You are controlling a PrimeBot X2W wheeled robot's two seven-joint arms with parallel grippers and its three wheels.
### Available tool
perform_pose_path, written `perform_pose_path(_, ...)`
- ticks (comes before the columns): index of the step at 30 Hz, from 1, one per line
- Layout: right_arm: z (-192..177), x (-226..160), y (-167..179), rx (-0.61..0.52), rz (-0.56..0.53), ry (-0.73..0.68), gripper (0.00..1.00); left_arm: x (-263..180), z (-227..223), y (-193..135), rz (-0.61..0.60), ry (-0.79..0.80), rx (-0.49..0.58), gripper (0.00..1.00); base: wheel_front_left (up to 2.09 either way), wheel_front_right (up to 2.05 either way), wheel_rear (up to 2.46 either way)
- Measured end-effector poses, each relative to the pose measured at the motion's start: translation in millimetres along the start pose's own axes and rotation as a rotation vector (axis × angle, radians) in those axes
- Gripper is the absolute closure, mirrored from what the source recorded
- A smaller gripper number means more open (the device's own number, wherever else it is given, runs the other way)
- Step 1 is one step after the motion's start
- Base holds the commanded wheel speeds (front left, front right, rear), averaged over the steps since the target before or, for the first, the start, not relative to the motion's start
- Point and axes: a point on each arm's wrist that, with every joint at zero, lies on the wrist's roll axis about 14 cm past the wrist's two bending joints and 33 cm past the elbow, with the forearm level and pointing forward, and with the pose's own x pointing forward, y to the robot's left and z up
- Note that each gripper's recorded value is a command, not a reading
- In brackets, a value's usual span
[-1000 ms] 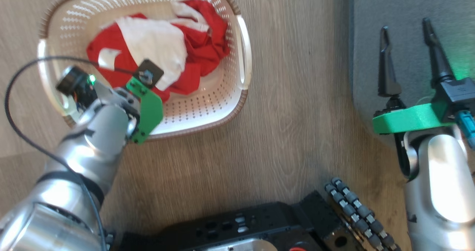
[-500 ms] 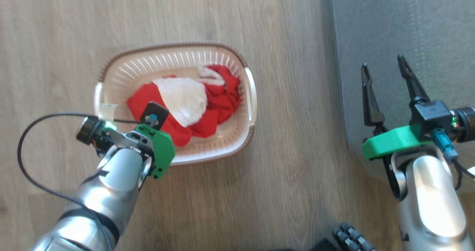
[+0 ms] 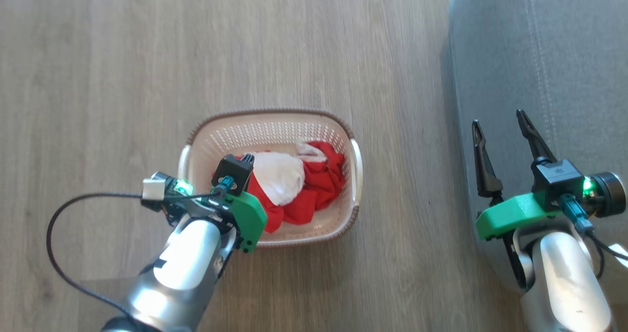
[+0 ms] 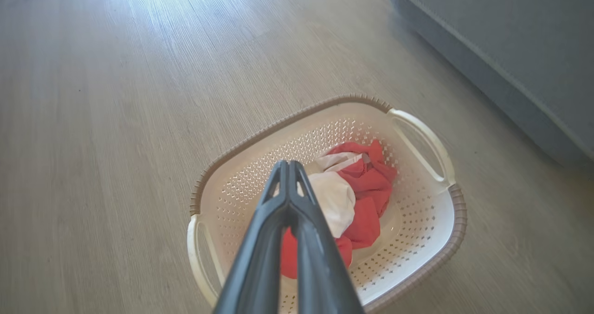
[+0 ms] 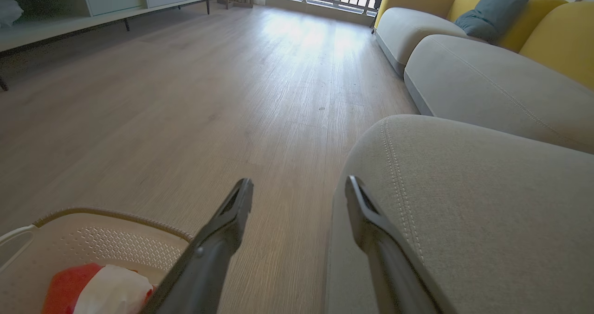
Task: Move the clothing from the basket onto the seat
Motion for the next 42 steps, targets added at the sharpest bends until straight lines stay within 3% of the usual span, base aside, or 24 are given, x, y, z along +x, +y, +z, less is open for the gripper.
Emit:
perform_pose_path(7,32,-8,10,0.019,0.024,-0.084,0.00,-33,69,22,0.119,-0.245,-0.122,1.00,0.00,0.00,0.00)
perform_pose_path(13,67,-21,22,0.033,0.052,-0.185,0.00,-94,118,56,0.263,-0.472,-0.228,1.00,0.00,0.00,0.00)
perform_pose_path(19,96,-32,31,0.040,0.076,-0.270,0.00,-158,155,73,0.372,-0.663,-0.200,1.00,0.00,0.00,0.00)
perform_pose_path(21,103,-34,32,0.044,0.079,-0.290,0.00,-171,155,75,0.396,-0.684,-0.208,0.51,0.00,0.00,0.00)
perform_pose_path(22,104,-36,33,0.046,0.082,-0.293,0.00,-176,153,75,0.404,-0.684,-0.205,0.00,0.00,0.00,0.00)
perform_pose_path(27,102,-41,35,0.049,0.087,-0.288,0.00,-188,138,73,0.412,-0.669,-0.263,0.00,0.00,0.00,0.00)
perform_pose_path(42,91,-41,39,0.057,0.097,-0.254,0.00,-187,131,68,0.393,-0.650,-0.274,0.00,0.00,0.00,0.00)
